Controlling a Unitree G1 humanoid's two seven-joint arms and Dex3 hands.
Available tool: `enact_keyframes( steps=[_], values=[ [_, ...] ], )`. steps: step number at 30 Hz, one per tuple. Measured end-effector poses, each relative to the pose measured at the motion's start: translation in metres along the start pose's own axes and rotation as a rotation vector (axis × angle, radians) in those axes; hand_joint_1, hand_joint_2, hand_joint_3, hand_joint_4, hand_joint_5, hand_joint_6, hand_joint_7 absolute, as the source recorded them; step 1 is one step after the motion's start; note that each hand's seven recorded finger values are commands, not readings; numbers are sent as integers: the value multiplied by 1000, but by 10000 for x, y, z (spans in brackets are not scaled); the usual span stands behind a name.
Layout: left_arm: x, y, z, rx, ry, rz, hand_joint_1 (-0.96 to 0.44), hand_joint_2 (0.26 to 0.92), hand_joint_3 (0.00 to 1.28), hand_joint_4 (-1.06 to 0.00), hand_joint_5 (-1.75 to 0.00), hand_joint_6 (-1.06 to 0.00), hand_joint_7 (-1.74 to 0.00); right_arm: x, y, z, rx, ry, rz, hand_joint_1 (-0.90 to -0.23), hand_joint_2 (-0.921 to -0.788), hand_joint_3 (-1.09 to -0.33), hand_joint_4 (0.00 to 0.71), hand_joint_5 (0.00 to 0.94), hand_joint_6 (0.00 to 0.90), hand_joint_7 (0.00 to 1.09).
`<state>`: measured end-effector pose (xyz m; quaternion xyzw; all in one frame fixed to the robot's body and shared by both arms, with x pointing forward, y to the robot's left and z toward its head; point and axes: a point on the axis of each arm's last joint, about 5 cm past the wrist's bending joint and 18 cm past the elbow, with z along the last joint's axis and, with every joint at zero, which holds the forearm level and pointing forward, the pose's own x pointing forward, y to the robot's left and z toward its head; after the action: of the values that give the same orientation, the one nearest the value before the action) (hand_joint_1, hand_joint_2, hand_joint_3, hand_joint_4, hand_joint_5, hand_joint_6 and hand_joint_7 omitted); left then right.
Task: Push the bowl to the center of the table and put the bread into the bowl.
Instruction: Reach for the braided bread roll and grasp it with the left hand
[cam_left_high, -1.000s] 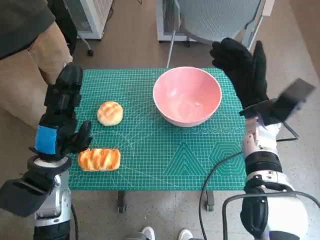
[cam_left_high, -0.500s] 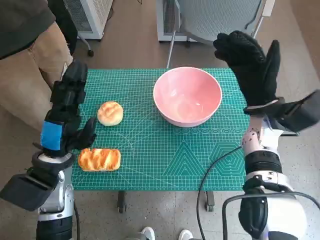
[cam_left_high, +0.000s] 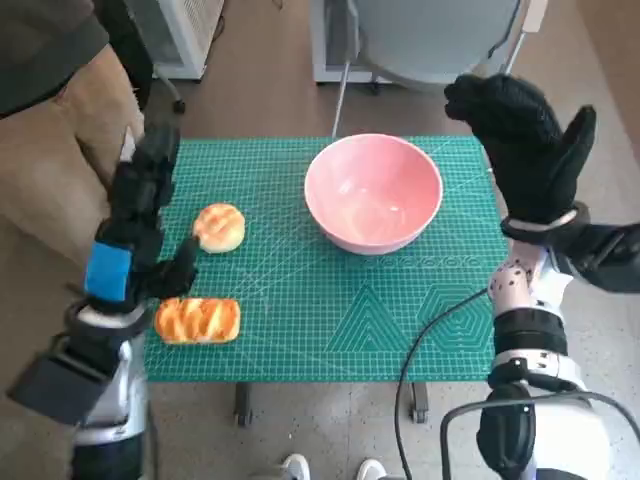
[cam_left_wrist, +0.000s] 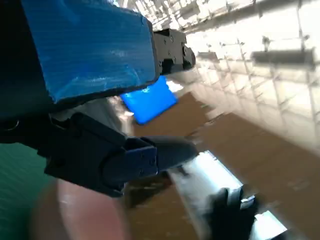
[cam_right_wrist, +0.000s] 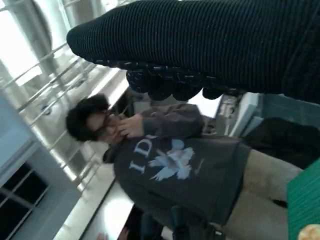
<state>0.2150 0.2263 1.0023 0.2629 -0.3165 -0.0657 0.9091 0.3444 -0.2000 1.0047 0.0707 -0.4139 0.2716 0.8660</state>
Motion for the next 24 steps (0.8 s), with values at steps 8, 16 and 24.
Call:
enact_keyframes(
  steps=[8, 16, 24],
  values=[
    [-149, 199, 283, 338, 262, -199, -516, 739, 13, -63, -5, -197, -93, 7, -6, 19, -17, -17, 15, -715, -921, -702, 135, 1, 185, 7],
    [-288, 175, 521, 596, 559, -375, -452, 695, 0, -100, -4, -277, -24, -36, -18, 20, -24, -9, 16, -716, -921, -699, 138, 2, 190, 10],
    [-289, 29, 516, 709, 733, -471, -451, 697, 3, -105, -1, -279, -7, -90, -8, -16, 6, 21, 9, -711, -921, -692, 151, 7, 203, 16]
  ],
)
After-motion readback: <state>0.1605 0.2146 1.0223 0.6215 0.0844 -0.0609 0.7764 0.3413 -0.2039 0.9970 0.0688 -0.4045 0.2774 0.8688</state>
